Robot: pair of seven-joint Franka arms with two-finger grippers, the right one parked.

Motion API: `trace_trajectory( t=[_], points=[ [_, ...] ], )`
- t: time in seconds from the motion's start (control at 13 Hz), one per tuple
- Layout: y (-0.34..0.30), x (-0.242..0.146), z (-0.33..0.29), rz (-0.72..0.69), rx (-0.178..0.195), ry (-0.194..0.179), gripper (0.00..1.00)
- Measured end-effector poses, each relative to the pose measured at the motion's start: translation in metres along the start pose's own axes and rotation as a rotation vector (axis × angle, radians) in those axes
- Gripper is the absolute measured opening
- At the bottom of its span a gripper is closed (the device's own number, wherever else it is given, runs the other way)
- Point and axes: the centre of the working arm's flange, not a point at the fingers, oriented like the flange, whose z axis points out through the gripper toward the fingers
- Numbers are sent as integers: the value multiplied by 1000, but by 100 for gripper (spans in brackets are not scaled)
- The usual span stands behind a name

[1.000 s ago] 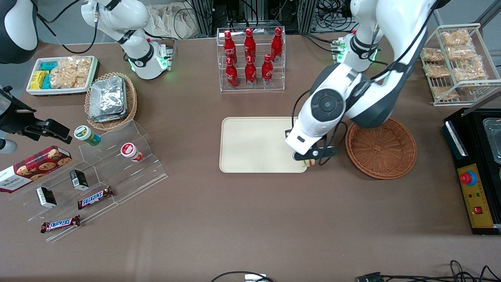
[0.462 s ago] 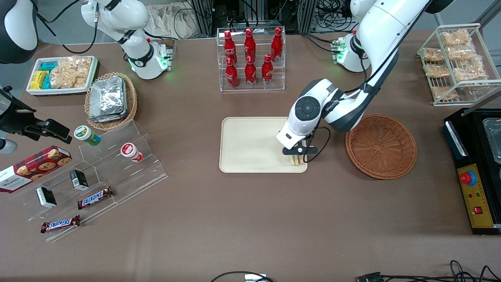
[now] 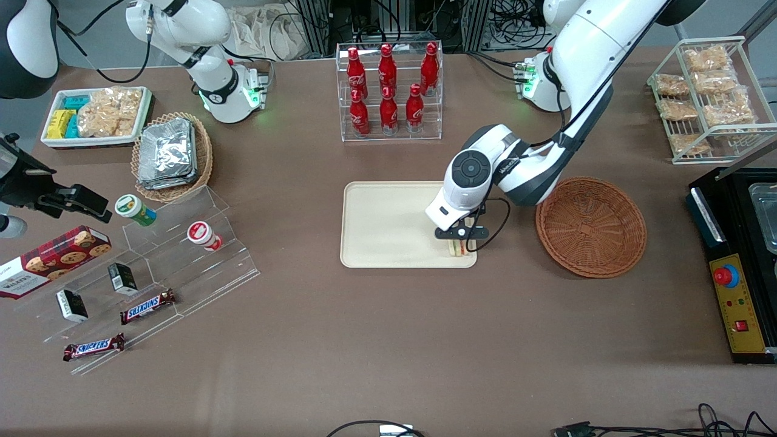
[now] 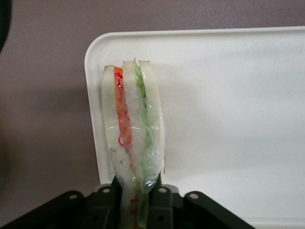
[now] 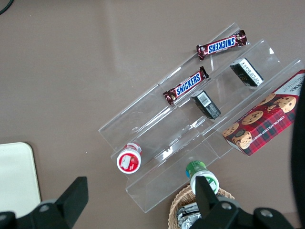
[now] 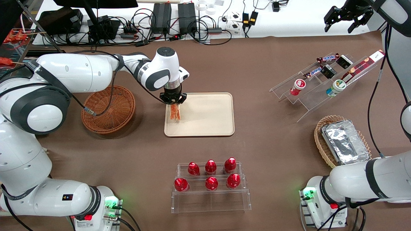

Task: Place sandwich from basket to tray
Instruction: 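Lower the sandwich onto the tray and open the left gripper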

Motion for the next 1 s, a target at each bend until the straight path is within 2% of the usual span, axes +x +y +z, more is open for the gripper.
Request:
trace_trajectory(
  t=[0.46,0.54,0.69,0.85,1.0],
  points=[
    [-2,2,-1,-9,0,0,95],
    [-3,4,-3,-13,2,0,100],
    [-6,9,-19,-32,14,4,100],
    [-11,14,-61,-68,31,6,100],
    [-26,16,-122,-135,30,-4,100]
  ],
)
